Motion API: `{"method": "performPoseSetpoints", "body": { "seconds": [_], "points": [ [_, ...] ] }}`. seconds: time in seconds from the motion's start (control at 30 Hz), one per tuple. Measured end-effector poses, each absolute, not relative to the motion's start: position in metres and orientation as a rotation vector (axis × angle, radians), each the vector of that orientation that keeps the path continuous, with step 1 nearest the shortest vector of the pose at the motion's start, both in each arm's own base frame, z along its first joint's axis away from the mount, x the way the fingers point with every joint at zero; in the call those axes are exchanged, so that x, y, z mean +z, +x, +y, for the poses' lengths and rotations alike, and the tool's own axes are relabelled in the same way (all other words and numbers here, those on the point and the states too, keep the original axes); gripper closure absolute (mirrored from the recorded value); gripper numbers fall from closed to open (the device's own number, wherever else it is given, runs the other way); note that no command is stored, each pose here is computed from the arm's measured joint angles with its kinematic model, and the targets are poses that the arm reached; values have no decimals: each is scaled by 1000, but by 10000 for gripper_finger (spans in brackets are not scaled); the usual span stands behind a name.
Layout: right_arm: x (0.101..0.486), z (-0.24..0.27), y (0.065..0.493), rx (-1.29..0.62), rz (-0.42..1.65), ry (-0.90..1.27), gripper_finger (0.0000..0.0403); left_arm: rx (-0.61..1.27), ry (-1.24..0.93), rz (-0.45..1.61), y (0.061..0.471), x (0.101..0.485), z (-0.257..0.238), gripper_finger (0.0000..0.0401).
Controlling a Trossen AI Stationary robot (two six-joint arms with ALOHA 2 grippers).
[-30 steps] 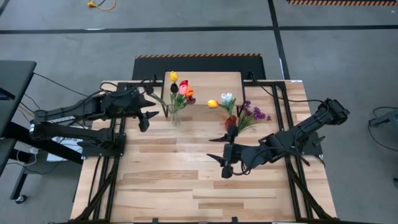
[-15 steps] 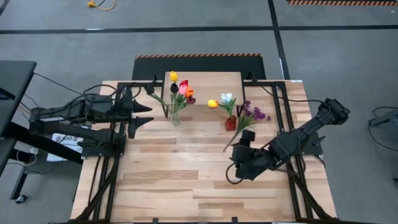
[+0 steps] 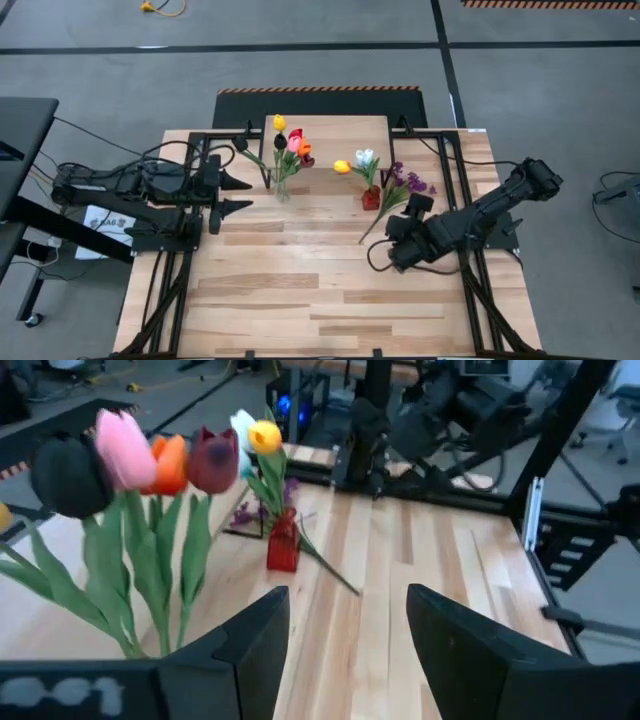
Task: Pick and place flowers into a vace then onto a shelf
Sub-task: Put the purple flowers into the red vase
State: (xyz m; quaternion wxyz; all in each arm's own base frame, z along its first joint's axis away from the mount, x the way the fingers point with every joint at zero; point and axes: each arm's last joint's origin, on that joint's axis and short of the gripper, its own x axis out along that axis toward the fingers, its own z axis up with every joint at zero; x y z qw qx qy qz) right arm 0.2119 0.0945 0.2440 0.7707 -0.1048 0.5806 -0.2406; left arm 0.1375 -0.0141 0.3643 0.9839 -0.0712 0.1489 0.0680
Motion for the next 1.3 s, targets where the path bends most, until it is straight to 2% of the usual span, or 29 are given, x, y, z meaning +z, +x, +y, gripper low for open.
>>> {"method": "performPoseSetpoints", "body": {
  "seconds": [0.3,0.73,1.3],
  "points": [
    [200,59,216,-496,1365,-270,171,128,-142,300,139,364,-23,208],
    [178,16,229,-351,1397,-302,199,99,-158,300,138,363,-30,208],
    [149,-17,223,-195,1412,-344,204,97,-166,295,136,364,-35,208]
  ]
}}
